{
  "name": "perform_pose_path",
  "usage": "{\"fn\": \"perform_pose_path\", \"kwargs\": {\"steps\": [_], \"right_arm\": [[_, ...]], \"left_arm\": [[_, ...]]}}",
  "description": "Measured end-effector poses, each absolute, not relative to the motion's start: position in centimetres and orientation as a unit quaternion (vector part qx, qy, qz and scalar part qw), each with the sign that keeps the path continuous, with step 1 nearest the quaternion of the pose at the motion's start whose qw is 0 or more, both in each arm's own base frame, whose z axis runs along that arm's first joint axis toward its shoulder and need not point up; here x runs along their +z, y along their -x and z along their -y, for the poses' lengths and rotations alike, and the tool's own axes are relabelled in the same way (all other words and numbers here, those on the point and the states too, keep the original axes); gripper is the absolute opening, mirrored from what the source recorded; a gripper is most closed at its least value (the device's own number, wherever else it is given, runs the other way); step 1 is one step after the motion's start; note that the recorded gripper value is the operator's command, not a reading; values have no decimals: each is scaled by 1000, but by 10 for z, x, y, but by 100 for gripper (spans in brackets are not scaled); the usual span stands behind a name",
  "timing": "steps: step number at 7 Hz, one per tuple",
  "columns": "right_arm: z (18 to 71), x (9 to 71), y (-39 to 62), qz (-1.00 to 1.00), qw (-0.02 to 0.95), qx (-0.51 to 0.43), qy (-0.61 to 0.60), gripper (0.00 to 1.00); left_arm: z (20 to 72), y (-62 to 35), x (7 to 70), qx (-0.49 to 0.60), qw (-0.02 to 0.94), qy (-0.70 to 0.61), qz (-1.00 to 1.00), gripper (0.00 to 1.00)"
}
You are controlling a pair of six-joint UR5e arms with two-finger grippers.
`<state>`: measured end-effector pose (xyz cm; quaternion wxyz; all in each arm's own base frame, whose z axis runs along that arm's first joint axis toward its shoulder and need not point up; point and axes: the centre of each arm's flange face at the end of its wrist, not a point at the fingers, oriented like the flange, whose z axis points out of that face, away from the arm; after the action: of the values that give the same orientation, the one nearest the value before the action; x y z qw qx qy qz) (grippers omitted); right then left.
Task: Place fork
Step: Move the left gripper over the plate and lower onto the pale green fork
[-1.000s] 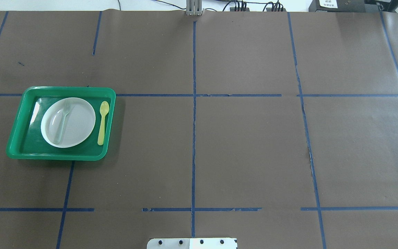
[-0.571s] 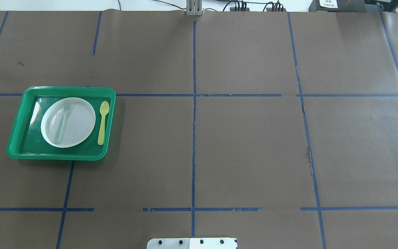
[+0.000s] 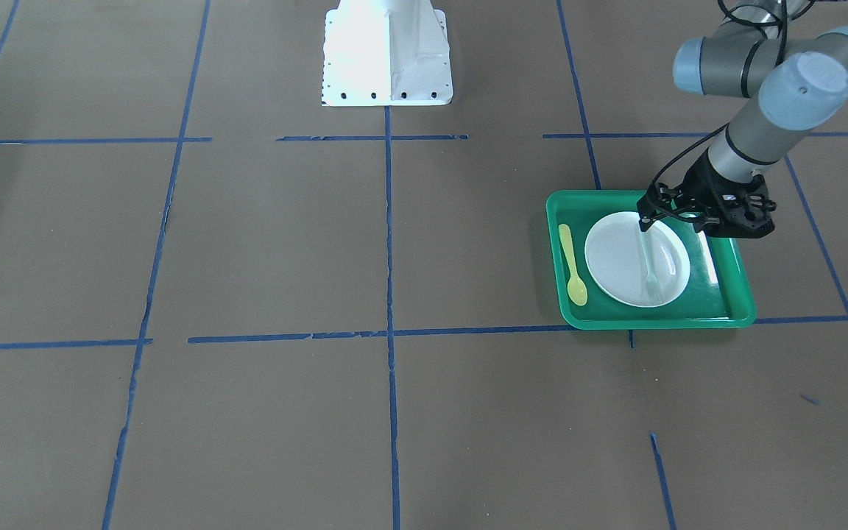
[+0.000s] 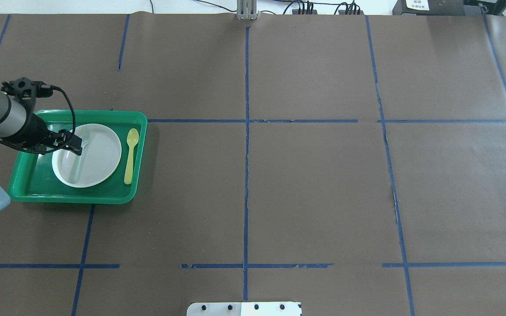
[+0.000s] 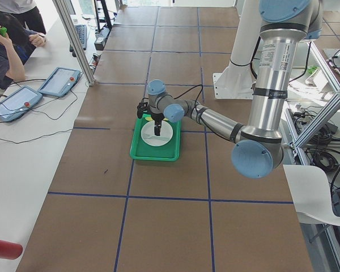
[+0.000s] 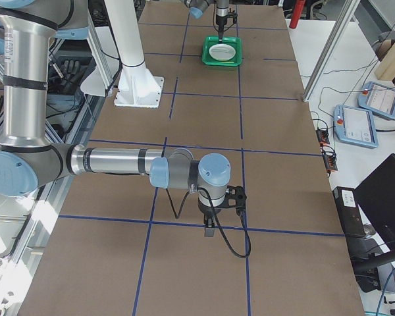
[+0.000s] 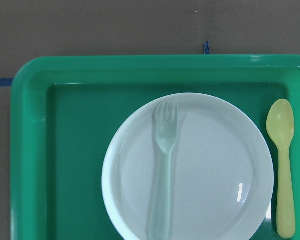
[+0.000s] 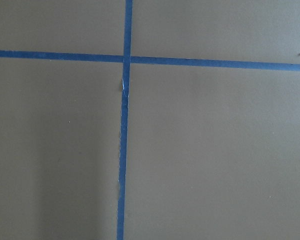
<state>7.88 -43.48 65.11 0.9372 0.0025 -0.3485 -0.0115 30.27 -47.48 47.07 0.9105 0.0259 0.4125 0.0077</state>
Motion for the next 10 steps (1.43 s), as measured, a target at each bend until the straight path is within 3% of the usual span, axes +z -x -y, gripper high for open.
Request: {"fn": "perform_pose_path", "kwargs": {"steps": [5, 10], "right_arm": [[435, 651, -79, 349, 937, -12, -3, 100], [435, 651, -79, 349, 937, -12, -3, 100]], "left_arm": [[473, -340, 507, 11, 914, -30, -404, 75], [477, -344, 505, 11, 914, -31, -404, 26]]}}
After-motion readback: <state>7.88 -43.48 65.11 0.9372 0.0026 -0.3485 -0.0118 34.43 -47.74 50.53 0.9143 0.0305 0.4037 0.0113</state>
